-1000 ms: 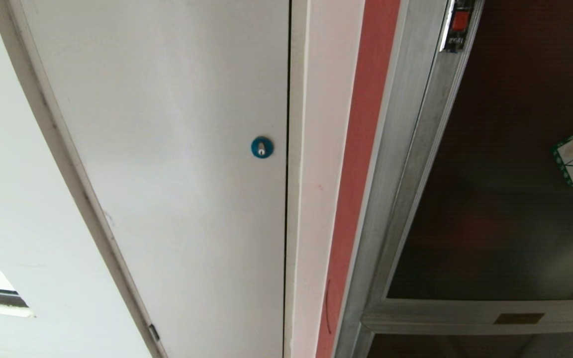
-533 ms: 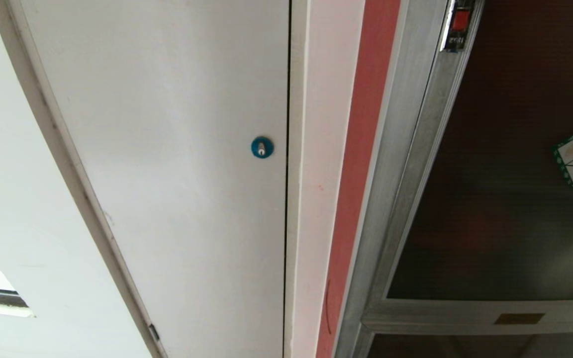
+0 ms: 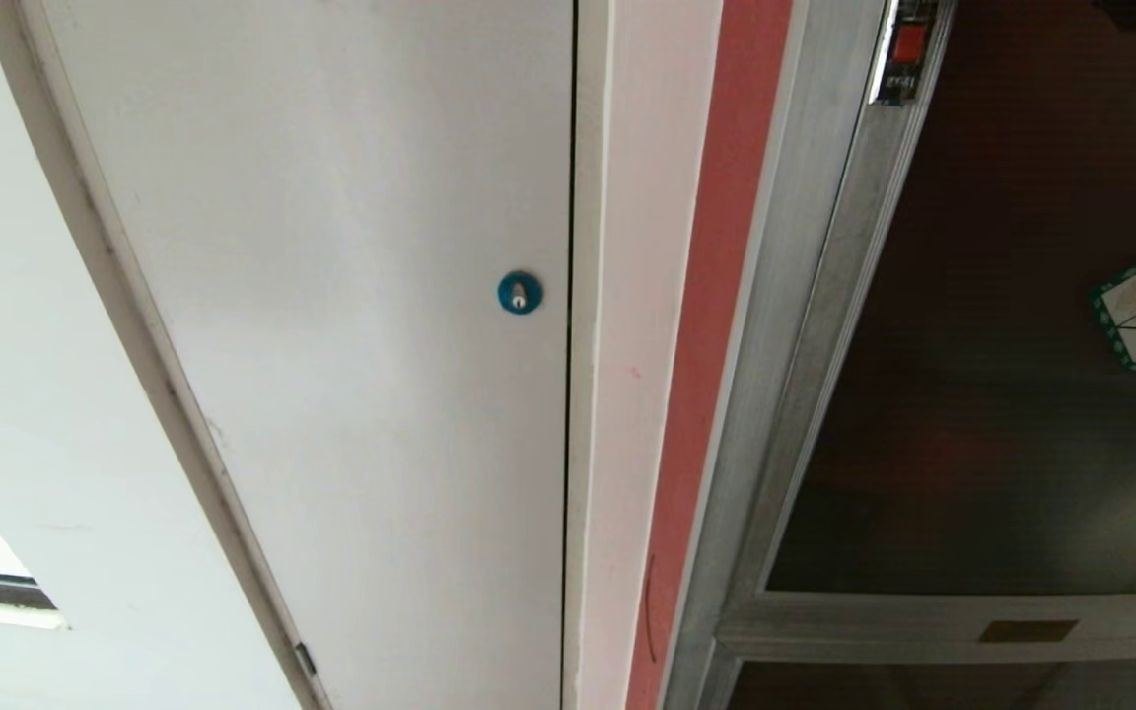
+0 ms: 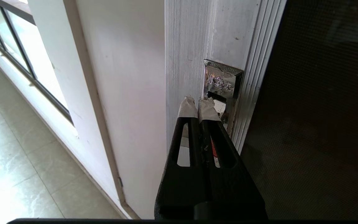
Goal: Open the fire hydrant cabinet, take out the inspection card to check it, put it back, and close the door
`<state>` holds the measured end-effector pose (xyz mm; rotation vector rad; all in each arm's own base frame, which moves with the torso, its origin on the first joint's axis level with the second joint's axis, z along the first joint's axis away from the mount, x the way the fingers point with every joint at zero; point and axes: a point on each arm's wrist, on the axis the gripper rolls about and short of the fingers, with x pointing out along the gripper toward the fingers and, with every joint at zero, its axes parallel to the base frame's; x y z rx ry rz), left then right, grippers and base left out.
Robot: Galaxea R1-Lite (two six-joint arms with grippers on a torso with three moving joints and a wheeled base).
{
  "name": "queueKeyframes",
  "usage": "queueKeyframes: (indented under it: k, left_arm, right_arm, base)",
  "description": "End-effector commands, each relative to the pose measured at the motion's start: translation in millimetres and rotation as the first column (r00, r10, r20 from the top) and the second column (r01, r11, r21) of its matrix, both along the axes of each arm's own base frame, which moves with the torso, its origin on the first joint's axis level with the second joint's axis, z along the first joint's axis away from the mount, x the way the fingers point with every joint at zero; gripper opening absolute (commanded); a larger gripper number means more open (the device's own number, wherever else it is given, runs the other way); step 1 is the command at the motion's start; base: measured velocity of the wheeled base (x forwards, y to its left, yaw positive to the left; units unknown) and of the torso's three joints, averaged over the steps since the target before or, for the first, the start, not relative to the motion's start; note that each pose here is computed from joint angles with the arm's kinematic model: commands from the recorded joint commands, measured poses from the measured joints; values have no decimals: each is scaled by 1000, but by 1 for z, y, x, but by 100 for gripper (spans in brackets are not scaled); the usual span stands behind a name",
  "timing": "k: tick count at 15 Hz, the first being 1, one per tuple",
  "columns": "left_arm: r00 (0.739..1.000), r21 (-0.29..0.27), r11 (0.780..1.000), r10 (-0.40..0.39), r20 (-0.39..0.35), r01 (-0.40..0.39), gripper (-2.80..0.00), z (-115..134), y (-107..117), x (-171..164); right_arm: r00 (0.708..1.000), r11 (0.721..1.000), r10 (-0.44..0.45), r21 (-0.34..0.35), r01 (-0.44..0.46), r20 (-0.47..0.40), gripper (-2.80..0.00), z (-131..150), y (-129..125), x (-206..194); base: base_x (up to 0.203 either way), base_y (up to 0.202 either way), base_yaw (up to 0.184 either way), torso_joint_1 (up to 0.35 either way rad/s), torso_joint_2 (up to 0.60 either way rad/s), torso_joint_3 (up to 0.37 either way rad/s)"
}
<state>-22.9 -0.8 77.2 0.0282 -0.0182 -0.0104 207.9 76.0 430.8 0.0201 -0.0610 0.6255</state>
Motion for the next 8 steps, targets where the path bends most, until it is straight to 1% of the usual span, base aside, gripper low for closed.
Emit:
queueKeyframes:
  k: [1, 8]
  left_arm:
    - [1000, 0, 1000, 0, -7, 0, -280, -2, 0, 1]
    - [1000, 1, 1000, 0, -6, 0, -280, -2, 0, 1]
  right_arm:
    - [1000, 1000, -1, -5, 1, -20, -280, -4, 1, 4]
    - [999, 1000, -14, -11, 14, -37, -280, -8, 1, 10]
  base:
    - [0, 0, 0, 0, 0, 0]
    - [0, 0, 0, 0, 0, 0]
